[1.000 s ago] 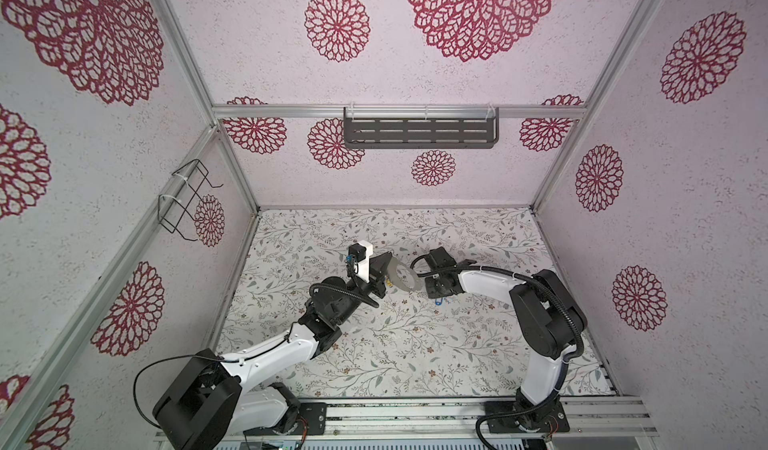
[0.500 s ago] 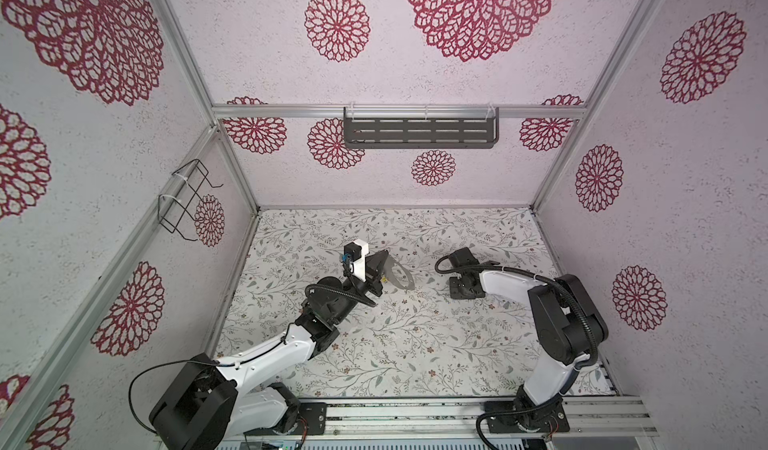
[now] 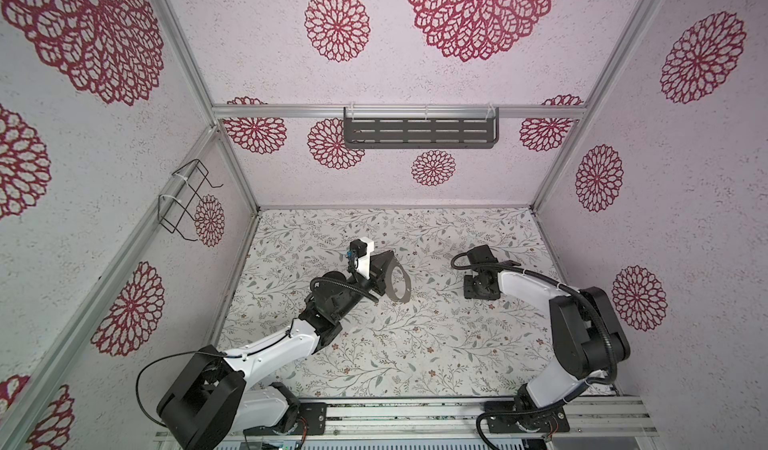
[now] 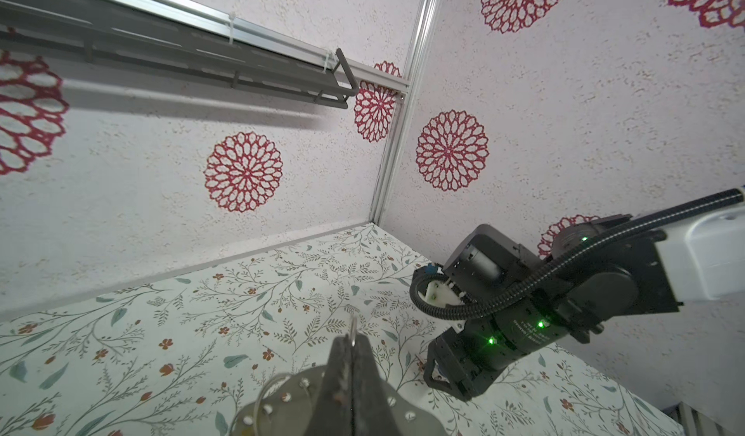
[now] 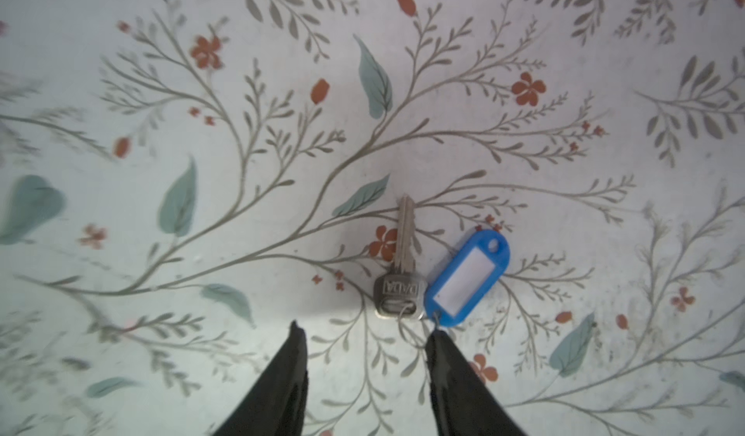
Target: Remove the keys from the keyring
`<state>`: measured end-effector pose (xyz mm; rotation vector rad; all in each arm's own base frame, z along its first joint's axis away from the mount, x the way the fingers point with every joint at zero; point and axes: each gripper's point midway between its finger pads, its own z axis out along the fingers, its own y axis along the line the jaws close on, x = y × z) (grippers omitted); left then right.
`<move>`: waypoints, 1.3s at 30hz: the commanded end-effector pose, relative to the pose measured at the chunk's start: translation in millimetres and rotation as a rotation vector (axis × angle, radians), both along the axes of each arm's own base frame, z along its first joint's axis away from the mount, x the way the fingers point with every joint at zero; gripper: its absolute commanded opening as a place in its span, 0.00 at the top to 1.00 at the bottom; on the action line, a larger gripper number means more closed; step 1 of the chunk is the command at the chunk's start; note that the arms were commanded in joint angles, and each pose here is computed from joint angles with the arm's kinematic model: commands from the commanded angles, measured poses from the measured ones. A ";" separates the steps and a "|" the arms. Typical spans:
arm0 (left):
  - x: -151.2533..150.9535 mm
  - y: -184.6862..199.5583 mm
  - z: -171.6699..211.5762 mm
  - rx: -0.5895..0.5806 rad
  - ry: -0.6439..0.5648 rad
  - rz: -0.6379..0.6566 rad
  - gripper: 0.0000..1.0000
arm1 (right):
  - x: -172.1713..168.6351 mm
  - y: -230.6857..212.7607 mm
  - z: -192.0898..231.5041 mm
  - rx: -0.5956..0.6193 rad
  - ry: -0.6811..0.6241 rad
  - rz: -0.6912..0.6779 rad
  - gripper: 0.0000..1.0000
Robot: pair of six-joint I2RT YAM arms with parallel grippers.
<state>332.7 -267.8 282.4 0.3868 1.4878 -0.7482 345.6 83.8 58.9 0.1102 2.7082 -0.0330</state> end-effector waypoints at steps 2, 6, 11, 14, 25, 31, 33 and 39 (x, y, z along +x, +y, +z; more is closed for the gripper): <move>25.4 -21.7 24.1 -0.037 -0.007 -0.094 1.00 | -1.6 6.2 41.8 0.076 -0.108 0.011 0.43; 57.3 -51.4 18.7 -0.024 0.034 -0.183 1.00 | -8.5 -7.0 54.8 0.081 -0.157 -0.018 0.42; 82.8 -63.4 -13.8 -0.039 0.121 -0.231 1.00 | -18.1 -16.4 52.6 0.099 -0.170 -0.033 0.41; 79.0 -51.9 -57.0 -0.003 0.183 -0.198 1.00 | -21.8 -16.8 50.8 0.112 -0.179 -0.026 0.41; 35.5 3.3 -176.3 0.046 0.408 -0.039 0.97 | -13.3 -0.6 51.0 0.213 -0.206 -0.004 0.41; 37.4 27.8 -199.8 0.054 0.448 0.099 0.92 | -10.8 0.9 64.5 0.231 -0.256 0.004 0.41; 38.3 38.2 -200.7 0.053 0.450 0.153 0.77 | -11.4 -1.7 70.5 0.224 -0.286 0.002 0.41; 32.6 67.1 -172.6 0.111 0.456 0.282 0.03 | -10.3 -25.7 108.9 0.146 -0.482 -0.054 0.41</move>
